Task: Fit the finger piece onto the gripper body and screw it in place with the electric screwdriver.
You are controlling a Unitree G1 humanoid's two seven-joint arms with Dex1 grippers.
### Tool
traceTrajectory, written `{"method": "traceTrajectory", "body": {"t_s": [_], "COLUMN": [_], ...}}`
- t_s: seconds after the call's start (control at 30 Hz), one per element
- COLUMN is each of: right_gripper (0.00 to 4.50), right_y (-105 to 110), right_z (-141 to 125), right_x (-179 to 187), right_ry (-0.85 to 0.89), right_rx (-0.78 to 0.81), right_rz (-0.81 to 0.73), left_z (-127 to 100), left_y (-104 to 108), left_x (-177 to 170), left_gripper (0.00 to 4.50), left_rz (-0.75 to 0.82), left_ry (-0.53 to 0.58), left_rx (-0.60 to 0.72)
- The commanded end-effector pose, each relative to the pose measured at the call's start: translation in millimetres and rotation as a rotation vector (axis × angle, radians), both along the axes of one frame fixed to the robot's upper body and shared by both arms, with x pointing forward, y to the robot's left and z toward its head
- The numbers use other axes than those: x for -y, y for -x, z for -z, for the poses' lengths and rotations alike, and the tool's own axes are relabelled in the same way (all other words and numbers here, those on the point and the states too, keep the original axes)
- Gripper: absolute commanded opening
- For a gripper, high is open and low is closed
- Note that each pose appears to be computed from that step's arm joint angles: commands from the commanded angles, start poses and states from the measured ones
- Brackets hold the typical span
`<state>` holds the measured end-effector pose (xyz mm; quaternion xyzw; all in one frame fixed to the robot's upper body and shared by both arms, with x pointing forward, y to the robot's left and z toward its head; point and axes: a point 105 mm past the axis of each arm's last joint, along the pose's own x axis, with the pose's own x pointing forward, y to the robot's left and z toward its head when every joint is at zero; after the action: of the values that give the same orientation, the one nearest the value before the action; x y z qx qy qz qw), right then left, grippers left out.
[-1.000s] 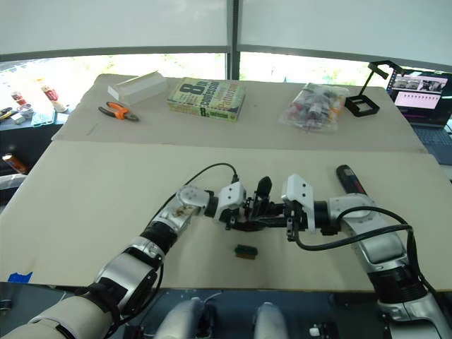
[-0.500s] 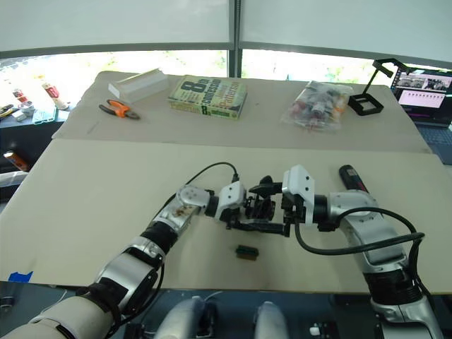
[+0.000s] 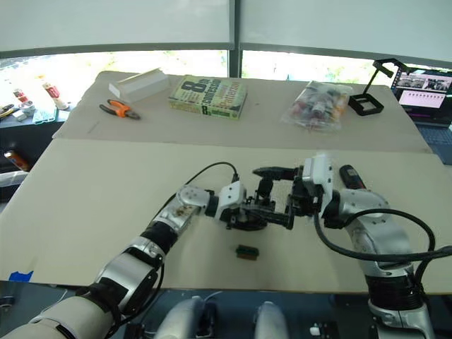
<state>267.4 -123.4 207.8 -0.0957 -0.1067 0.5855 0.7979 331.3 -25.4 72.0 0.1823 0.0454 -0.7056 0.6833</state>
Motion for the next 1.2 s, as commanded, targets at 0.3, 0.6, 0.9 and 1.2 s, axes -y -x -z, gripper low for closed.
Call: {"method": "traceTrajectory", "body": {"t_s": [0.3, 0.6, 0.9, 1.2], "right_gripper": [4.5, 4.5, 4.5, 4.5], "right_y": [34.9, 72.0, 132.0, 153.7], "right_z": [-45.4, -16.2, 23.1, 57.1], "right_x": [49.1, 105.5, 182.4, 216.6], "right_ry": [-0.005, 0.075, 0.091, 0.09], "right_rx": [0.124, 0.03, -0.105, -0.232], "right_rz": [0.248, 0.544, 0.952, 1.161], "left_z": [5.2, -30.7, -77.1, -105.4], "left_y": [-1.4, -12.1, 2.2, 24.8], "left_x": [-7.2, -39.4, -151.7, -192.3], "left_gripper": [4.47, 4.47, 4.47, 4.47], "left_rz": [-0.041, -0.037, -0.041, -0.258], "left_ry": [0.002, 0.062, 0.112, 0.315], "left_rx": [-0.028, 0.093, 0.019, 0.07]}}
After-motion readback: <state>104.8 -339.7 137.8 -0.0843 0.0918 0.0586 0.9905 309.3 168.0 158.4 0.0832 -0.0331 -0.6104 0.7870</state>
